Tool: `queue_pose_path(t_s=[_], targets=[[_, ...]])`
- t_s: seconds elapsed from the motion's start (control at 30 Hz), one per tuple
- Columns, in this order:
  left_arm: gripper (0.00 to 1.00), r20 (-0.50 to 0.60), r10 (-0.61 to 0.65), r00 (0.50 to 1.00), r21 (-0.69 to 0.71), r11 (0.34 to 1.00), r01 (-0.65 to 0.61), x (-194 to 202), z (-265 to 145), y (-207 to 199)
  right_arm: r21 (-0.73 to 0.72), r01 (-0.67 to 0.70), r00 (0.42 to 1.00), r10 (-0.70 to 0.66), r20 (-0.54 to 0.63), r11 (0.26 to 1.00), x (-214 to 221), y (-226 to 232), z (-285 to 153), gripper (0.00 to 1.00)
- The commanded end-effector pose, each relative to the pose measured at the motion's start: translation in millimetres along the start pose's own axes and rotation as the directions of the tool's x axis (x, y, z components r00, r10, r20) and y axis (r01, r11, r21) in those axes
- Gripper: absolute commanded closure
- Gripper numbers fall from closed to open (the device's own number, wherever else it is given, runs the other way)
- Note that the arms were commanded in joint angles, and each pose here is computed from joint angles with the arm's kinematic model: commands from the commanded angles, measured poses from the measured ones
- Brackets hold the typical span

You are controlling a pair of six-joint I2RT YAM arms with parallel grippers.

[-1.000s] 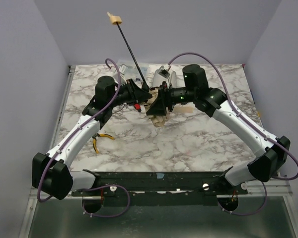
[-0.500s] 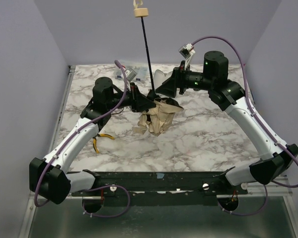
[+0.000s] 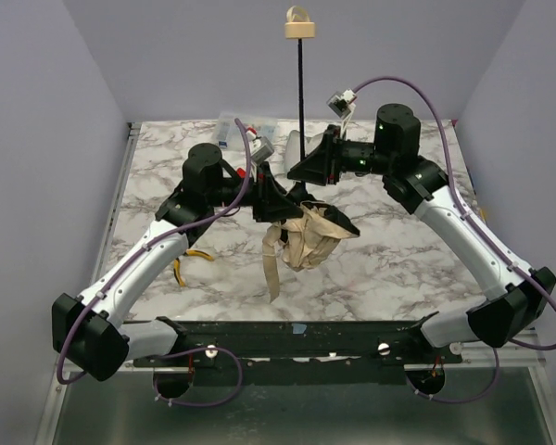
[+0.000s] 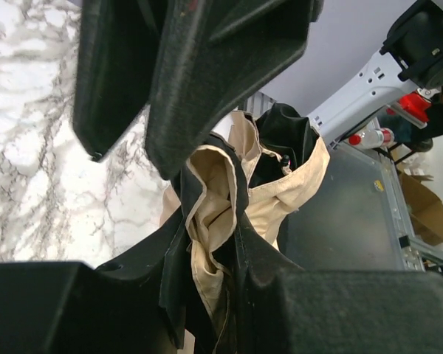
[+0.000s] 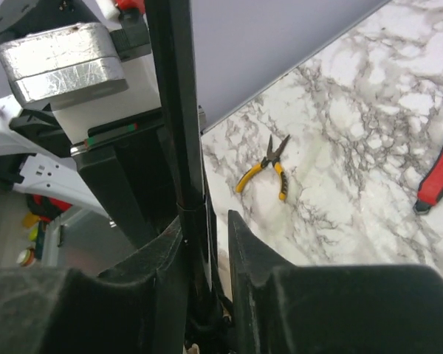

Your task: Open the umbrella

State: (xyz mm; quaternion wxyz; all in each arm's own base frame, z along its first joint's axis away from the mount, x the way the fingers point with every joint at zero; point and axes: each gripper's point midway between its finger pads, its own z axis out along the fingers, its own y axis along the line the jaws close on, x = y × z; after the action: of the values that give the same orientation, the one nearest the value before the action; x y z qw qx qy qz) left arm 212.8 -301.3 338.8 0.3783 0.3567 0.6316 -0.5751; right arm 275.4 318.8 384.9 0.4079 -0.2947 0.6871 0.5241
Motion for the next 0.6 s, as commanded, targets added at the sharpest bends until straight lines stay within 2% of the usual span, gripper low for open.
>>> queue_pose_path(t_s=[0.0, 0.07, 0.17, 0.2, 0.23, 0.27, 0.4, 0.47, 0.5, 0.57], targets=[[1.0, 0.045, 0.183, 0.982, 0.089, 0.978, -0.186, -26.9, -2.2, -30.8, 0.005, -0.026, 0.999, 0.026, -0.028, 1.0, 18.9, -2.9, -2.7, 0.84], [1.0, 0.036, 0.182, 0.983, 0.076, 0.98, -0.184, -24.6, -2.1, -27.8, -0.004, -0.018, 0.999, 0.018, -0.028, 1.0, 18.9, -0.7, -4.3, 0.97], [1.0, 0.029, 0.18, 0.983, 0.024, 0.983, -0.181, -22.1, -1.9, -16.5, 0.007, 0.009, 1.0, -0.009, -0.017, 1.0, 15.4, 0.2, -6.6, 0.99], [0.97, 0.014, 0.171, 0.985, 0.003, 0.985, -0.171, -18.1, -2.6, -12.3, 0.022, 0.021, 1.0, -0.021, -0.011, 1.0, 12.8, -1.1, -8.0, 0.99], [0.82, 0.005, 0.167, 0.986, -0.022, 0.986, -0.167, -16.3, -3.2, -7.0, 0.048, 0.039, 0.999, -0.039, 0.0, 0.998, 9.2, -4.4, -9.4, 0.99], [0.6, -0.002, 0.171, 0.985, -0.048, 0.984, -0.171, -15.7, -4.9, -2.8, 0.076, 0.065, 0.998, -0.066, 0.009, 0.995, 6.1, -7.8, -11.2, 0.99], [0.14, -0.004, 0.174, 0.985, -0.17, 0.97, -0.172, -19.4, -22.1, 14.9, 0.247, 0.179, 0.978, -0.199, 0.062, 0.952, -12.6, -26.8, -26.9, 0.99], [0.03, 0.0, 0.188, 0.982, -0.234, 0.955, -0.183, -23.2, -36.1, 24.2, 0.381, 0.238, 0.956, -0.285, 0.072, 0.893, -23.4, -44.9, -41.1, 0.99], [0.02, 0.003, 0.201, 0.98, -0.263, 0.945, -0.193, -26.2, -44.1, 27.7, 0.449, 0.273, 0.94, -0.336, 0.066, 0.851, -29.2, -54.1, -50.0, 0.99], [0.02, 0.006, 0.215, 0.977, -0.329, 0.923, -0.201, -30.9, -61.2, 36.5, 0.608, 0.341, 0.894, -0.447, 0.025, 0.716, -42.4, -79.7, -71.9, 0.99]])
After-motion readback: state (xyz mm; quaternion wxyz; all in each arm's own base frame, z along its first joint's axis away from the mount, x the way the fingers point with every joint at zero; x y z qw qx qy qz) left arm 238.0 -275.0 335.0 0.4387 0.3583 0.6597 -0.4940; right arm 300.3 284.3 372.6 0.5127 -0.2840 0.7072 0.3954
